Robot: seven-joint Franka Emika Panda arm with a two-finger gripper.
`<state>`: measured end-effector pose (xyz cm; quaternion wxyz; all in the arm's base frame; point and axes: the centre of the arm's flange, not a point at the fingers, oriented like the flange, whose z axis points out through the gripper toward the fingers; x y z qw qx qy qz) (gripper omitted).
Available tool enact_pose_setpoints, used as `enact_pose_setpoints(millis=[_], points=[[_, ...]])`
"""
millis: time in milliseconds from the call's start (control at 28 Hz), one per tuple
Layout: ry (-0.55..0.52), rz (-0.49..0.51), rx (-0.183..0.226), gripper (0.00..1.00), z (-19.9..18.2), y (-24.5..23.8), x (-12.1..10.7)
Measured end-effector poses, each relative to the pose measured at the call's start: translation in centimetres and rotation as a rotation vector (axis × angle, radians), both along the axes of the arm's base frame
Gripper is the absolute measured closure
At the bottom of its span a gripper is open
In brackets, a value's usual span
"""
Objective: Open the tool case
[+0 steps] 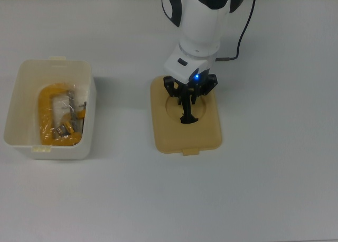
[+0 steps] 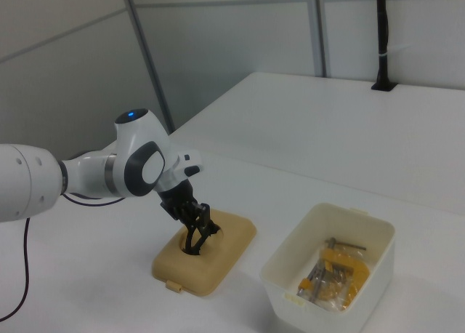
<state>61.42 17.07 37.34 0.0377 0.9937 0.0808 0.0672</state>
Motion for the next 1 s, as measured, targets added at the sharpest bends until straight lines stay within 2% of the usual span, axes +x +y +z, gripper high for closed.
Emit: enact_pose_setpoints(millis=[143,179,250,321,500,536,750,1000], points=[[0.019,-0.012,-0.020,0.47,2.3,-0.4,0.3],[0.023,-0.021,-0.028,0.40,3.6,-0.7,0.4],[0.029,-0.037,-0.040,0.35,5.5,-1.6,0.5],[0.043,-0.048,-0.057,0.24,7.6,-3.0,0.5],[0.080,-0.045,-0.095,0.07,12.7,-7.2,-0.8],[0.082,-0.045,-0.100,0.01,14.0,-8.2,-1.3],[0.109,-0.027,-0.093,0.00,18.8,-12.4,-4.0],[0.092,-0.030,-0.023,0.00,23.2,-18.3,-6.5]])
